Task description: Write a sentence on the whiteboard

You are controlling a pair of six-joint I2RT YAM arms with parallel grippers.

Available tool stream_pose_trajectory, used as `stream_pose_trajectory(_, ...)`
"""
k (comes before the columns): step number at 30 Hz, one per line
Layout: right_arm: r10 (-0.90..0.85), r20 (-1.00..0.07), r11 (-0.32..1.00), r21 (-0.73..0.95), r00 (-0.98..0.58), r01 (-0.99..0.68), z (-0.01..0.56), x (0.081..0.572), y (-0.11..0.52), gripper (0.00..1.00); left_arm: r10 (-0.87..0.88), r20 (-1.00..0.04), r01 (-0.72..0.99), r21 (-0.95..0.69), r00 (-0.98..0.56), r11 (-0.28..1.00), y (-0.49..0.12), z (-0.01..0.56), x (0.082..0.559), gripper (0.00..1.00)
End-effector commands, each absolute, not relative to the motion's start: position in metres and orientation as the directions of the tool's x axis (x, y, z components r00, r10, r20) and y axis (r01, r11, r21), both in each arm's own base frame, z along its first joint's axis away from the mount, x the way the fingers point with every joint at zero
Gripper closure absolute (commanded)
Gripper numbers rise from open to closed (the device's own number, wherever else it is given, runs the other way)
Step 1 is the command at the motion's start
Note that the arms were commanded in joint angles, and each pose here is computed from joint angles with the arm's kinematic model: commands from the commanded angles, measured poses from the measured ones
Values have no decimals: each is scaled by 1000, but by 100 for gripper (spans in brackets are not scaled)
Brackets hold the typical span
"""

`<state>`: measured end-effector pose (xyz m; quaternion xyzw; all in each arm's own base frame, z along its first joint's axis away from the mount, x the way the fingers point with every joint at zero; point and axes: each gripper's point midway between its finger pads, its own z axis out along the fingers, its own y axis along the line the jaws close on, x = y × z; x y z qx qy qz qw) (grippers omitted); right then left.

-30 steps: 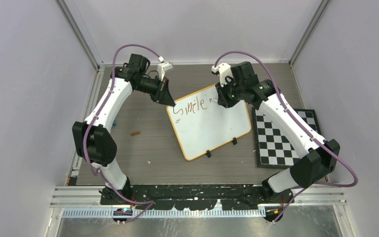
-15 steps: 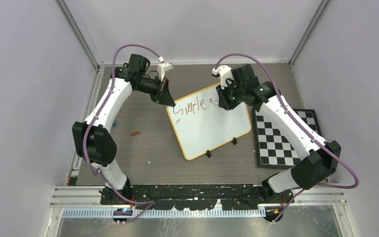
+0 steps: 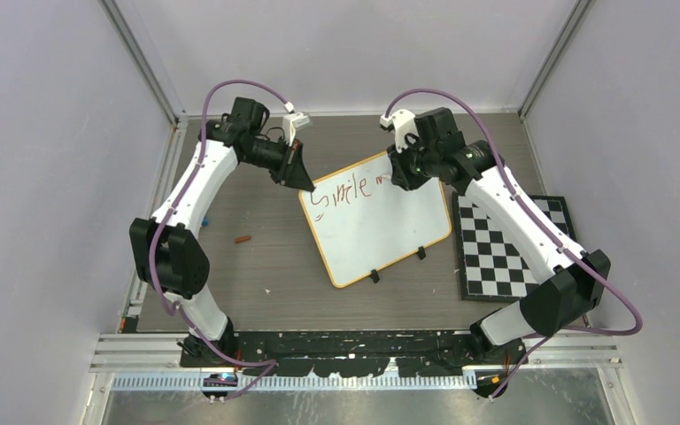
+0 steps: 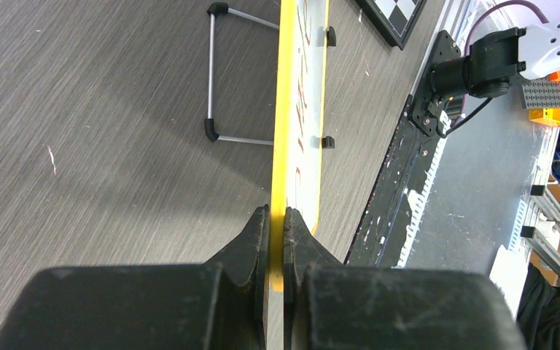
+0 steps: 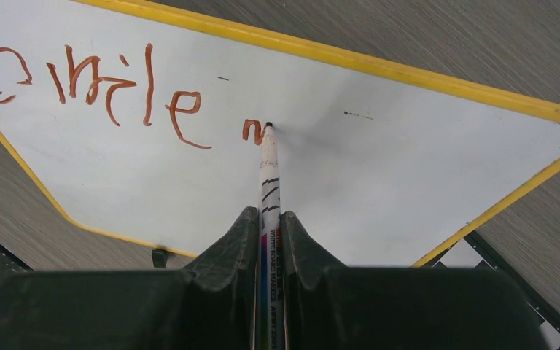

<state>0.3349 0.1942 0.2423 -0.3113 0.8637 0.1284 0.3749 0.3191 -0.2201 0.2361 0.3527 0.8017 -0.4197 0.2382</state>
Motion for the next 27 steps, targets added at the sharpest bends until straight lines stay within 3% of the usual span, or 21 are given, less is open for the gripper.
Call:
stream_pose_trajectory(1,-426,-773,787,-60,-470,-614,264,351,195,100,387,-693,787,-463,-608,408,-220,236,317,100)
stream_pose_trajectory(19,-432,-718,784,1,-546,-621,232,323,185,100,387,-695,789,-461,-606,406,-221,237,318,100)
stream_pose_trajectory(27,-410,-762,786,-16,-501,-618,265,327,186,100,384,-697,790,-464,-605,401,-221,239,317,100)
